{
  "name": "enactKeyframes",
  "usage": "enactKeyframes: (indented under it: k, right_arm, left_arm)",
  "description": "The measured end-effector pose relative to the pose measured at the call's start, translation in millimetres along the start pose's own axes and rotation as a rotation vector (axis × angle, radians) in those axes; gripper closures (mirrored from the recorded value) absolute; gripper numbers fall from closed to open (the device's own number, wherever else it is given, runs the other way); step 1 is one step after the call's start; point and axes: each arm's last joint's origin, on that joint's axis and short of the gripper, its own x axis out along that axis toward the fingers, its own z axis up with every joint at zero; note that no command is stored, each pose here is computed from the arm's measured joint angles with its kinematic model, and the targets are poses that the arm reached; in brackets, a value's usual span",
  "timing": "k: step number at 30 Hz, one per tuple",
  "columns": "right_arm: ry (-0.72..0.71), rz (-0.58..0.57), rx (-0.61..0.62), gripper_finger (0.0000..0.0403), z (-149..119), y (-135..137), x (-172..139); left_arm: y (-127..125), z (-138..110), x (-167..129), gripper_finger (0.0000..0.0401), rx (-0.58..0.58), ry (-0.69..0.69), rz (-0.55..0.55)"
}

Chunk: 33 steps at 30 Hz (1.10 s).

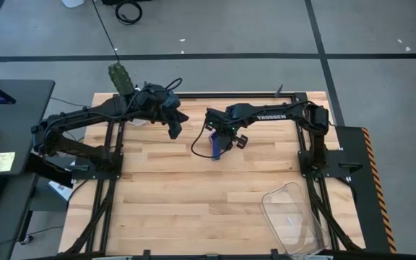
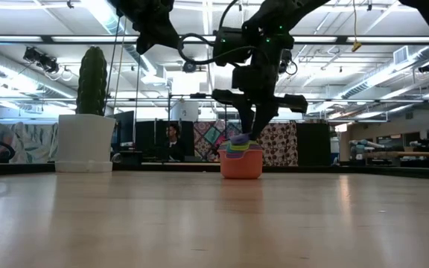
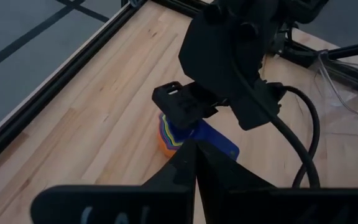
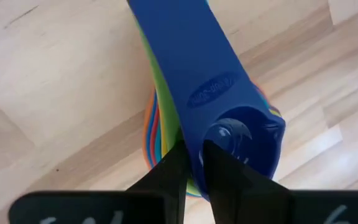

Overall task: Nest measuring cups in basket
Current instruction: Stack the violet measuring cup on top of the green measuring cup

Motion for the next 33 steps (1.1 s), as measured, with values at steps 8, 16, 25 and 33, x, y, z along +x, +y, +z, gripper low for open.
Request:
enactKeyframes:
  k: [8,16,25,33]
  right_arm:
    - [-0.023,-0.043,0.062,0.0356,1,2,-20]
    - [-0.132,-0.030,0.138,0.0358,3,6,-39]
    - [-0.111,-0.016,0.188,0.0365,2,8,-38]
    - [-0.157,0.137,0.432,0.0395,6,19,-39]
  left_arm:
    - [0,0,0,0.0386,0.000,0.001,0.000]
    - [0,-1,0,0.0386,-0.003,0.007,0.001]
    - [2,-5,4,0.0386,-0.007,0.044,0.054]
    - [17,-14,56,0.0390,0.036,0.160,0.089]
